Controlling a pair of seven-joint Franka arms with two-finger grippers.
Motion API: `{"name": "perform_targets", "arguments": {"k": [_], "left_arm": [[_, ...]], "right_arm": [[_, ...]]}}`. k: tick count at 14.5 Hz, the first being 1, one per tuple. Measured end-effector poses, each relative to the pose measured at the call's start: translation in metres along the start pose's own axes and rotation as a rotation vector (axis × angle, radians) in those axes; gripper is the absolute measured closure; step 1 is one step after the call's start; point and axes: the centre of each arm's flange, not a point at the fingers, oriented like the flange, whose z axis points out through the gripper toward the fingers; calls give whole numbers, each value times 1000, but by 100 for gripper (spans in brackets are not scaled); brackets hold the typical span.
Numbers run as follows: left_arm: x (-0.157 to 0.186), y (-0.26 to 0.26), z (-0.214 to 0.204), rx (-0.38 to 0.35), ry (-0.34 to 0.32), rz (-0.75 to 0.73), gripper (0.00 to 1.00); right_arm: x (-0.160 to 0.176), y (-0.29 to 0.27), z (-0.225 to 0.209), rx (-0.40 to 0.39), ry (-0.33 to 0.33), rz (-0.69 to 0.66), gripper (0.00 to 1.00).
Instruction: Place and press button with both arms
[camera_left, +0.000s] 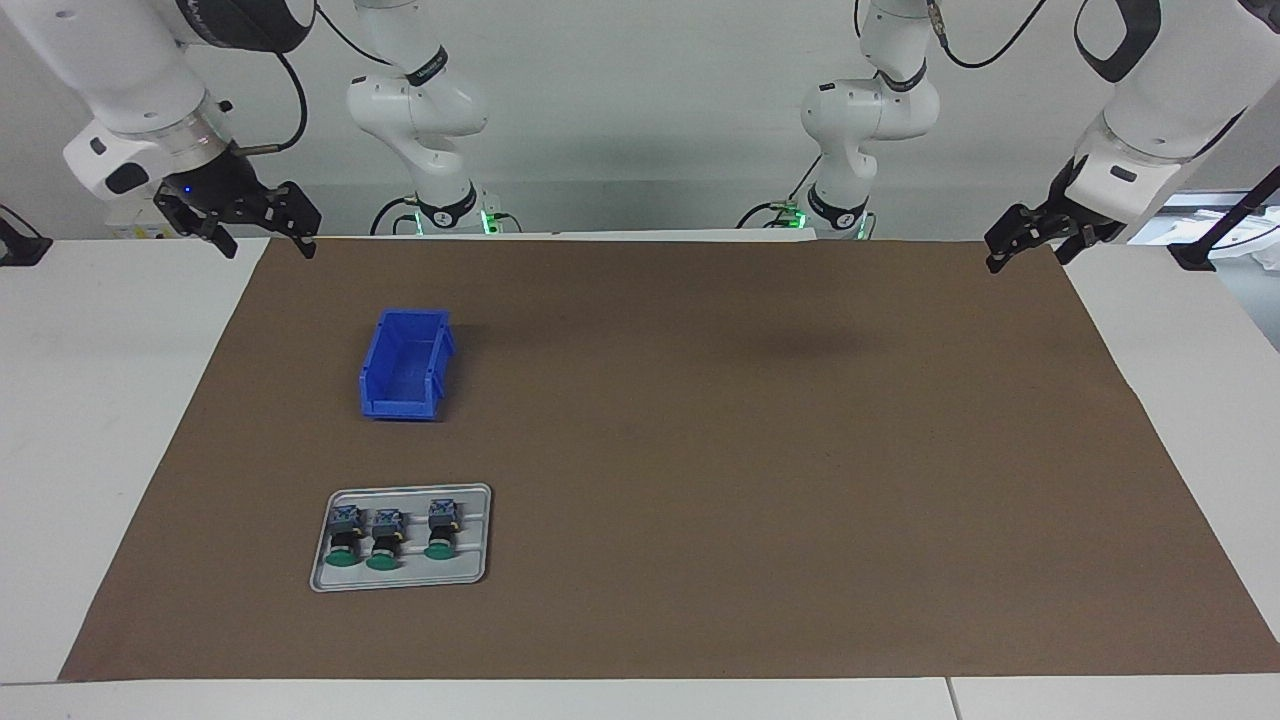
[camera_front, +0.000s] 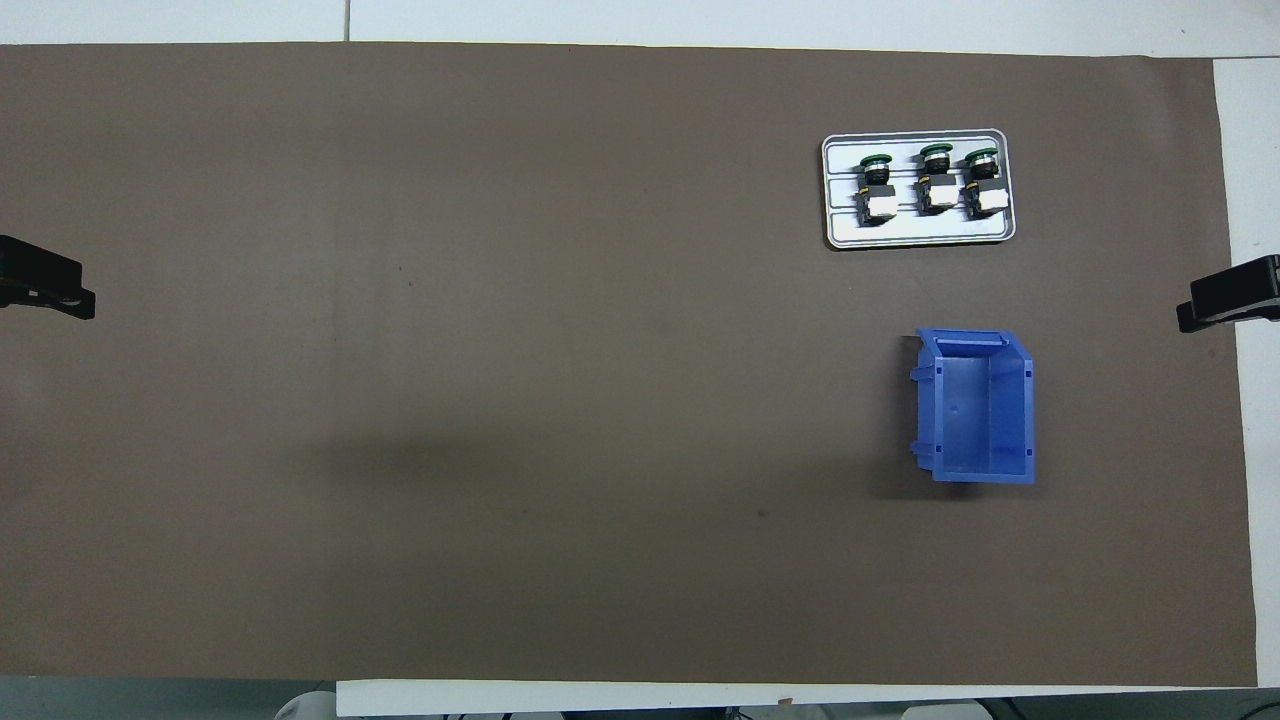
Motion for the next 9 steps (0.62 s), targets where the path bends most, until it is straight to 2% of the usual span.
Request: {"name": "perform_targets", "arguments": {"k": [7, 9], "left_arm": [[-1, 0, -2, -1, 5, -6, 0], [-1, 0, -2, -1, 6, -9, 0]], "right_arm": [[0, 2, 0, 1, -3, 5, 0], [1, 1, 5, 2, -5, -38, 0]]}}
